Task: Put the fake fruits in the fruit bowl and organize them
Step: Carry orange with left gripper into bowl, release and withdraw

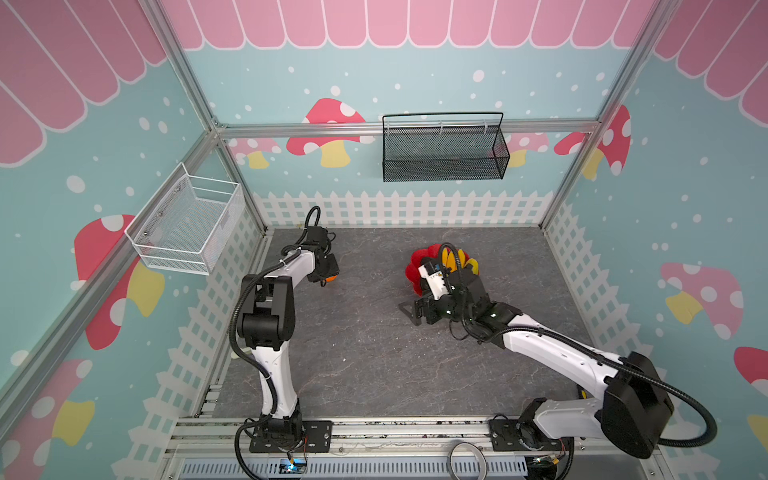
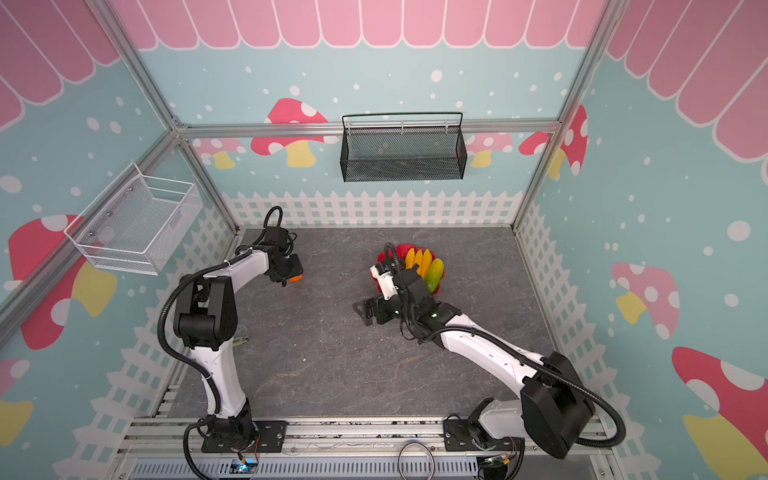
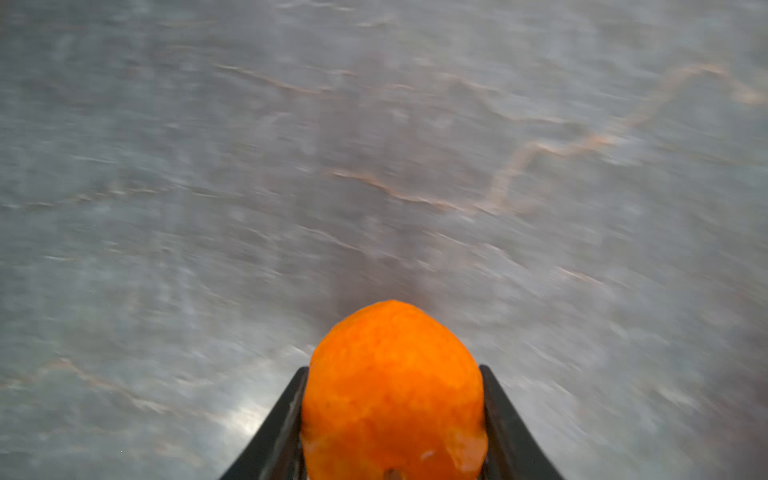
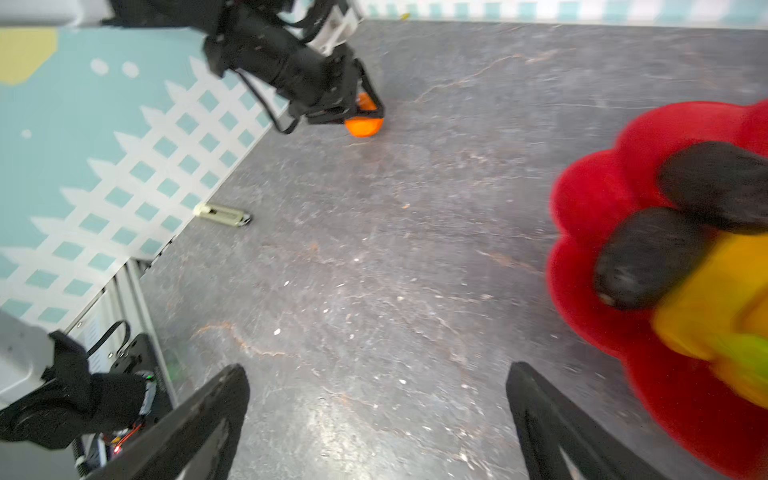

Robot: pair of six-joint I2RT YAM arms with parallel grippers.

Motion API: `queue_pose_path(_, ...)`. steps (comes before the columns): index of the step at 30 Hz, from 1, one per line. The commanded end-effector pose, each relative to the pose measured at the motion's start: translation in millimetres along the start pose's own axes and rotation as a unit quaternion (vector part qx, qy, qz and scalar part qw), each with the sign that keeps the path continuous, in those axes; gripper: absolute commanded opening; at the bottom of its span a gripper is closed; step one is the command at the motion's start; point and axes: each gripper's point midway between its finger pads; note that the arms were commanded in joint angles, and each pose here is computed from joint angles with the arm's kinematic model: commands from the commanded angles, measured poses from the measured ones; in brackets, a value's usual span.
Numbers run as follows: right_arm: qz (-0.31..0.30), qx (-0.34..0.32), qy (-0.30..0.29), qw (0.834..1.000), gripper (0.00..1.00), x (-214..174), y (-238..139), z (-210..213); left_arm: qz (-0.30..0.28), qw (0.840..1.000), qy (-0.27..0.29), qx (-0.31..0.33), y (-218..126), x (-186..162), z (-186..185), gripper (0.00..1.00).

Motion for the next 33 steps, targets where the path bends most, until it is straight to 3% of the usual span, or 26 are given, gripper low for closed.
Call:
queue_pose_path(1, 0.0, -0.024, 0.036, 0.999, 1.0, -10.3, -18.9, -23.1, -0.007, 0.995, 0.05, -0.086, -47.2, -23.1, -72.0, 0.42)
queue_pose_path(5, 0.012, -0.052, 0.046, 0.998, 1.0, -19.1, -31.5, -41.0, 0.012, 0.982, 0.103, -0.157, -70.9, -65.2, -139.1, 0.42)
queue_pose_path(9, 0.008, -0.053, 0.06, 0.997, 1.0, -23.7, -36.3, -45.3, 0.053, 0.965, 0.143, -0.214, -73.2, -108.8, -192.9, 0.42)
queue_pose_path(15, 0.005, -0.046, 0.068, 0.997, 1.0, -26.8, -36.6, -43.9, 0.044, 0.949, 0.191, -0.246, -71.6, -134.2, -242.7, 0.43)
queue_pose_path(24, -0.002, -0.055, 0.078, 0.995, 1.0, -30.3, -43.7, -45.9, 0.035, 0.947, 0.216, -0.235, -42.8, -149.4, -267.0, 0.45)
queue_pose_path(33, -0.003, -0.066, 0.082, 0.994, 1.0, -33.9, -49.9, -50.3, 0.022, 0.952, 0.232, -0.197, -14.9, -151.9, -261.1, 0.5)
Point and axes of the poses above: each gripper's point midway between its finger pads, its own y axis out along the fingers, its own z axis along the line the jaws close on, x = y × z, and after that the axes turned 12 degrees about -y, right-handed
